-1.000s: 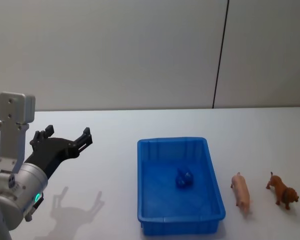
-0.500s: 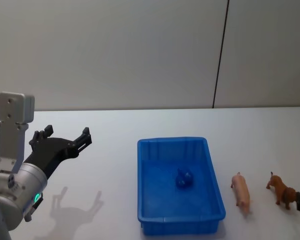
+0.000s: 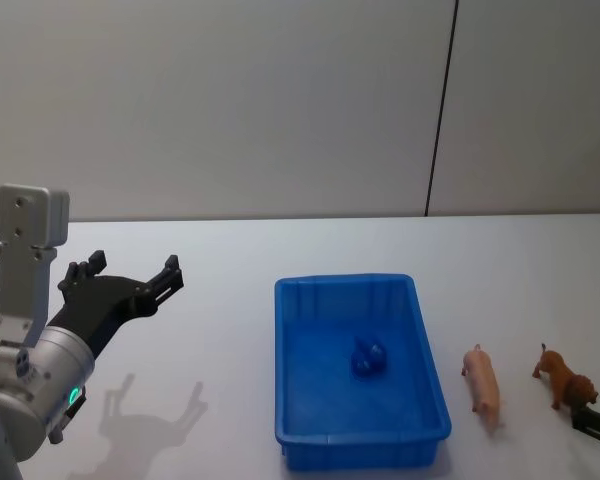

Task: Pick up the two dolls from the table and place them into the box.

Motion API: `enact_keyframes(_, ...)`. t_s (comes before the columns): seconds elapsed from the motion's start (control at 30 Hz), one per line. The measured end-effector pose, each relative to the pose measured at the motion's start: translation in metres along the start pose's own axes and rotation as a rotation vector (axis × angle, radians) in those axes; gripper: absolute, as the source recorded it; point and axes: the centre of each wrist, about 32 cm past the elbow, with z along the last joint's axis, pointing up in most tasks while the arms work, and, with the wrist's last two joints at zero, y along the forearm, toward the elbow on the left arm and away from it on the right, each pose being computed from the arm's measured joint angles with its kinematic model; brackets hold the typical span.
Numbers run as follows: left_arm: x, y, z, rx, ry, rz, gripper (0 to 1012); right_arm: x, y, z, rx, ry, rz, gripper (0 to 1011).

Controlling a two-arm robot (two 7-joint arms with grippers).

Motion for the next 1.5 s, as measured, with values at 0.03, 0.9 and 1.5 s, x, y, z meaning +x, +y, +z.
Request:
enact_keyframes(0.03,0.0,0.0,0.0,0.0,0.0,0.0,1001,0.0,0.003,0.0,-0.004,-0.001,0.003,1001)
enact_keyframes(0.9,0.0,0.0,0.0,0.0,0.0,0.0,1001,-0.003,0.042,0.001,-0.06,-0.004,0.041,1001)
enact_keyframes(1.5,0.0,0.0,0.0,0.0,0.0,0.0,1001,-0.004,0.05,0.0,-0.08,-0.001,0.051,534)
